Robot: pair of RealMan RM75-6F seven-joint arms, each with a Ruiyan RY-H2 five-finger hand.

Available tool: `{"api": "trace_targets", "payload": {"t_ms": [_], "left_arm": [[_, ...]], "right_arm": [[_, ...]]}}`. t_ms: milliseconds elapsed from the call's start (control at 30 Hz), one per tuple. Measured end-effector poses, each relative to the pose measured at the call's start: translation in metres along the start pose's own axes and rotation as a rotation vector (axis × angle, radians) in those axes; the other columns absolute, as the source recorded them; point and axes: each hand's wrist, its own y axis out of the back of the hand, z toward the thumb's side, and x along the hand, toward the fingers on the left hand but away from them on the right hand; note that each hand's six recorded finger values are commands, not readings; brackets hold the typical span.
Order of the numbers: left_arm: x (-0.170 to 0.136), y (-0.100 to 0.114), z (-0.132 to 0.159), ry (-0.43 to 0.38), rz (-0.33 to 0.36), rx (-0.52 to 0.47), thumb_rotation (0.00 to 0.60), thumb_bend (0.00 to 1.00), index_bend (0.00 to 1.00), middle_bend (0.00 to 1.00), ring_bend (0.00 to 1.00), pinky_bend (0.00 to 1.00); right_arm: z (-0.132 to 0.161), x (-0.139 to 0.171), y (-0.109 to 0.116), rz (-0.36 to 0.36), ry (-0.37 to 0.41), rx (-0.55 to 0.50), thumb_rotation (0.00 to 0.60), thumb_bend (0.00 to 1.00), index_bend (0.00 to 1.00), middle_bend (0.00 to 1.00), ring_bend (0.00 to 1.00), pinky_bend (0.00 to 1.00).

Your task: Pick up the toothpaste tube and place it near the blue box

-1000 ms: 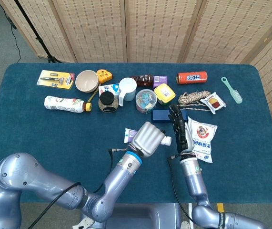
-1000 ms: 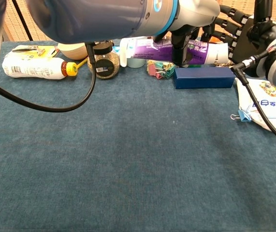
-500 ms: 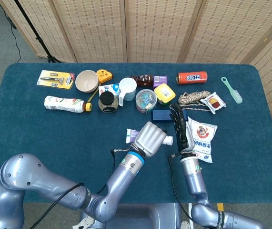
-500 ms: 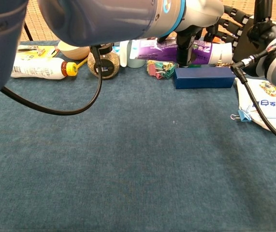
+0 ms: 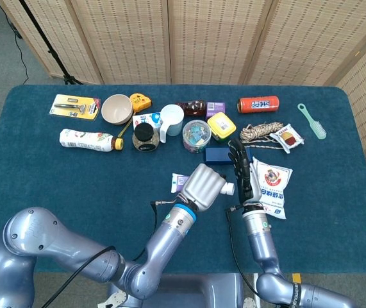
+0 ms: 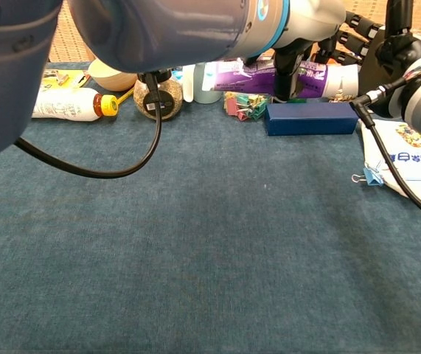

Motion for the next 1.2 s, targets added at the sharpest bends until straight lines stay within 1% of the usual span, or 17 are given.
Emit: {"api": "trace_targets", "payload": {"t_ms": [433,700,1200], "left_arm": [[0.0002,0.001,0.0006,0.007,0.008,-0.005,0.6,0.97,0.64,0.57,0.58,0.63],[0.0007,0.0018,0.0006,0.01,0.012,-0.008,0.6,0.97,0.64,0.57,0.58,0.63],[0.0023,0.0008,0.0051,0.013,0.015,-0.003,0.6,0.96,0.64,0.57,0.58,0.63]], "right_arm": [[-0.0002,-0.0022,-0.0052,0.004,0.0,-0.026,0.07,0.0,0.0,0.0,0.0,0.0],[-0.0015,-0.0038,-0.0046,0.001,-0.006,-0.033,0.072,0.0,0.0,0.0,0.0,0.0],[-0.0057,-0.006,-0.0064,0.0,-0.017,-0.03,0.071,0.0,0.0,0.0,0.0,0.0]]}}
